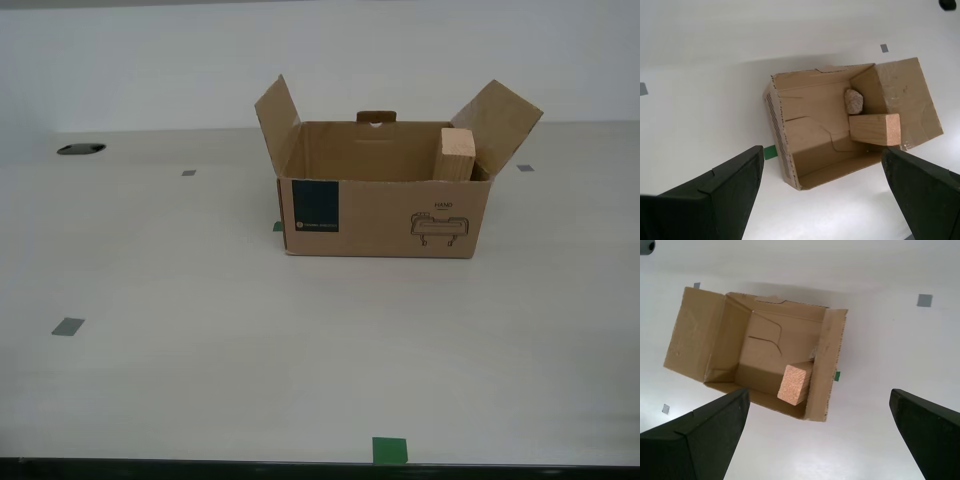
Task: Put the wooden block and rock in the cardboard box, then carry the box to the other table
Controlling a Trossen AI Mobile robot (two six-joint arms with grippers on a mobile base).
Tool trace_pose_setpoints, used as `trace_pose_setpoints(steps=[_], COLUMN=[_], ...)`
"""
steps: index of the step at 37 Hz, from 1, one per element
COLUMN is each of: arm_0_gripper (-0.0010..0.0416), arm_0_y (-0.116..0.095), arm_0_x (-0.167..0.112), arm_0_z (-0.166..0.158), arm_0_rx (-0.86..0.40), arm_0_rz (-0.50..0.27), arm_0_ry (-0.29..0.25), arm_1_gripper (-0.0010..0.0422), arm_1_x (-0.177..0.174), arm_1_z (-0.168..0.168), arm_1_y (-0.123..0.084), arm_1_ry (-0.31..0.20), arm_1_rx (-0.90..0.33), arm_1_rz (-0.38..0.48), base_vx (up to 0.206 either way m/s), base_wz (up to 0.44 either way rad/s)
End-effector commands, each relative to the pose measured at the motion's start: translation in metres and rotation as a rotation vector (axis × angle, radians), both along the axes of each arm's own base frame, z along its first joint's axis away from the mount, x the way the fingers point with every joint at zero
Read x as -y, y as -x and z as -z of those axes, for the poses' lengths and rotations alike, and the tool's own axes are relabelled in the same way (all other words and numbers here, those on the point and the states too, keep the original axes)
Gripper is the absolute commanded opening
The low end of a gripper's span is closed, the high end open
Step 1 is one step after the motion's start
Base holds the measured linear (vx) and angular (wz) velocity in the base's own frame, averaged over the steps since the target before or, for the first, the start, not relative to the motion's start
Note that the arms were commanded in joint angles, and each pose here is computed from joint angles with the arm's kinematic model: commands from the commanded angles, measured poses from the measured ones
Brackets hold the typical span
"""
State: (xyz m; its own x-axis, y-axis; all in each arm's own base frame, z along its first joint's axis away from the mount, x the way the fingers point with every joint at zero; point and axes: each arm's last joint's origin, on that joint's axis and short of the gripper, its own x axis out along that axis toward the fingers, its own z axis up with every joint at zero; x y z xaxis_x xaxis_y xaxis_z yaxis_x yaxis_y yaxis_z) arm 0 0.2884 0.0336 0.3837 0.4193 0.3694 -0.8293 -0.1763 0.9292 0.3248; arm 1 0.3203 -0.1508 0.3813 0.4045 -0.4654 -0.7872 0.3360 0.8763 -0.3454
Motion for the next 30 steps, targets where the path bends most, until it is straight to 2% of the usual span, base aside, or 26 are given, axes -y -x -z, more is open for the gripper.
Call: trace_pose_setpoints(steps=[1,13,30], arm_0_gripper=[0.0390,0.0390,0.0390], arm_0_y=[0.000,-0.002,-0.029], arm_0_x=[0.006,0.011,0.010], arm_0_z=[0.000,0.005,0.048], arm_0_rx=[0.003,-0.009,-0.120], arm_0_rz=[0.013,0.025,0.022], arm_0_ry=[0.003,0.008,0.015], arm_1_gripper=[0.0320,0.0320,0.0320], arm_1_x=[-0.003,-0.006,-0.005], arm_1_z=[0.001,0.014,0.045], arm_1_y=[-0.003,-0.006,-0.012], arm_1_ry=[-0.003,-0.015,-0.017], arm_1_rx=[-0.002,-0.027,-0.066], arm_1_rz=[-0.004,-0.012,-0.036], base_vx=[0.000,0.000,0.000], base_wz=[0.000,0.000,0.000])
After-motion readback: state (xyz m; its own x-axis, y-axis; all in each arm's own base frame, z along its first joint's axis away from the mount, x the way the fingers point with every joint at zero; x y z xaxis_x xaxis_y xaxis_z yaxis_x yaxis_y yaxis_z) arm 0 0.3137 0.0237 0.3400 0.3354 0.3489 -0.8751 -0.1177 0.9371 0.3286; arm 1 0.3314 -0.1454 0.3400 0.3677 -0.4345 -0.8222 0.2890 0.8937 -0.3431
